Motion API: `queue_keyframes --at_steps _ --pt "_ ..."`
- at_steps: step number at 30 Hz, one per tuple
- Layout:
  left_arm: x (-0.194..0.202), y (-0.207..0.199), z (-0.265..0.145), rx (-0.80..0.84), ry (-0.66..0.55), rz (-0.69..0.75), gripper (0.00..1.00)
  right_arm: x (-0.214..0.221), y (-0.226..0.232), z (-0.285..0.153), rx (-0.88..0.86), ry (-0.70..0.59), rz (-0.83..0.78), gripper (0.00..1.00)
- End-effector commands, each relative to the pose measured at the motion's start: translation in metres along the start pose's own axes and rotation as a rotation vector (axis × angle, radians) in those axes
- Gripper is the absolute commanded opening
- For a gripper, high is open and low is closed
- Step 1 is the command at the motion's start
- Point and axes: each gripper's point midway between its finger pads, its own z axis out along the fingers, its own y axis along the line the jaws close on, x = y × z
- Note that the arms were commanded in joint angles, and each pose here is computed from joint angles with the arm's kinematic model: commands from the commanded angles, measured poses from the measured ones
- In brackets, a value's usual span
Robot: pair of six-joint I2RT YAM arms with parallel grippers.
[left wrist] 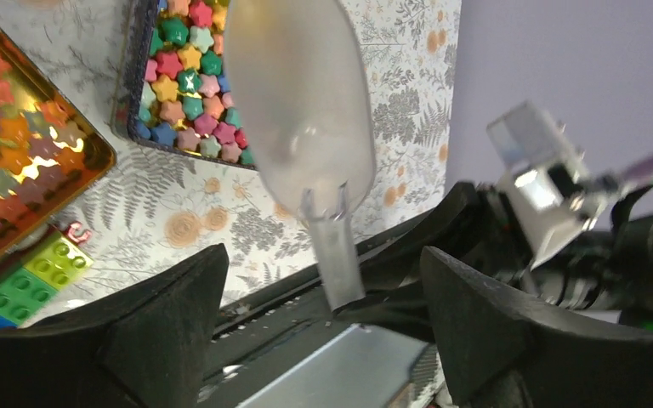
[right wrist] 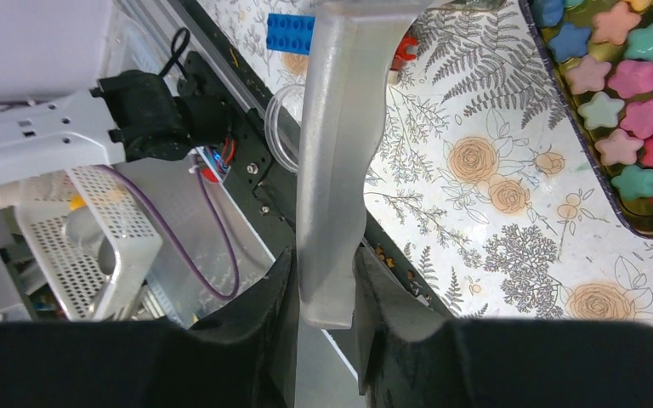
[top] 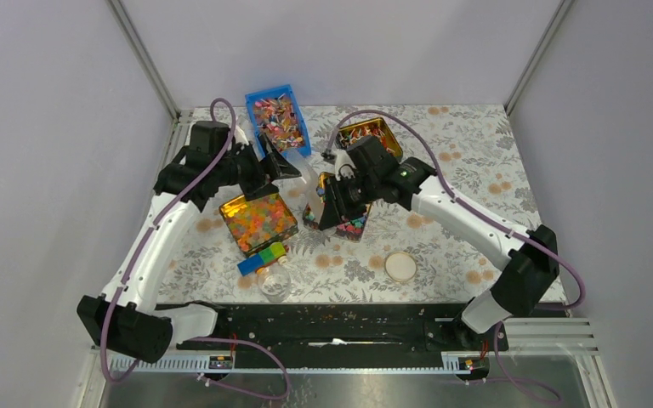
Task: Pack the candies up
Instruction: Pick up the spatula from the center of the board.
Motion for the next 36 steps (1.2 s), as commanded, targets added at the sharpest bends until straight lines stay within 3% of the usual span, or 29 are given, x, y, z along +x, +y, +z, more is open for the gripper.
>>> queue_keyframes --at_steps 1,9,10,11,18,21,25,30,36 --pt "-0.003 -0.016 -0.026 0.045 -0.042 0.231 0.83 -0.027 0.033 -0.043 -0.142 -0.1 0.013 0.0" --pt "0.025 -0.029 -0.026 -0.015 0.001 0.839 0.82 -0.023 0.043 -0.066 -0.227 -0.093 0.106 0.0" --pt "0.027 -0.028 -0.027 -0.019 -0.017 0.909 0.93 -0.021 0.044 -0.067 -0.233 -0.09 0.113 0.0" --pt "0.031 -0.031 -0.029 0.007 -0.037 0.987 0.98 -0.017 0.045 -0.069 -0.243 -0.085 0.111 0.0" --pt "0.055 -0.052 -0.057 0.38 -0.413 1.504 0.99 0.002 0.048 -0.069 -0.297 -0.028 0.107 0.0" --pt "0.068 -0.041 -0.058 0.414 -0.422 1.663 0.99 0.009 0.048 -0.069 -0.305 -0.012 0.113 0.0" --pt "0.076 -0.03 -0.049 0.406 -0.287 1.756 0.99 0.017 0.047 -0.068 -0.323 0.012 0.123 0.0" --pt "0.077 -0.028 -0.037 0.431 -0.227 1.841 0.97 0.024 0.048 -0.065 -0.349 0.049 0.135 0.0" --pt "0.085 -0.022 -0.021 0.453 -0.125 1.917 0.74 0.025 0.05 -0.064 -0.37 0.07 0.153 0.0"
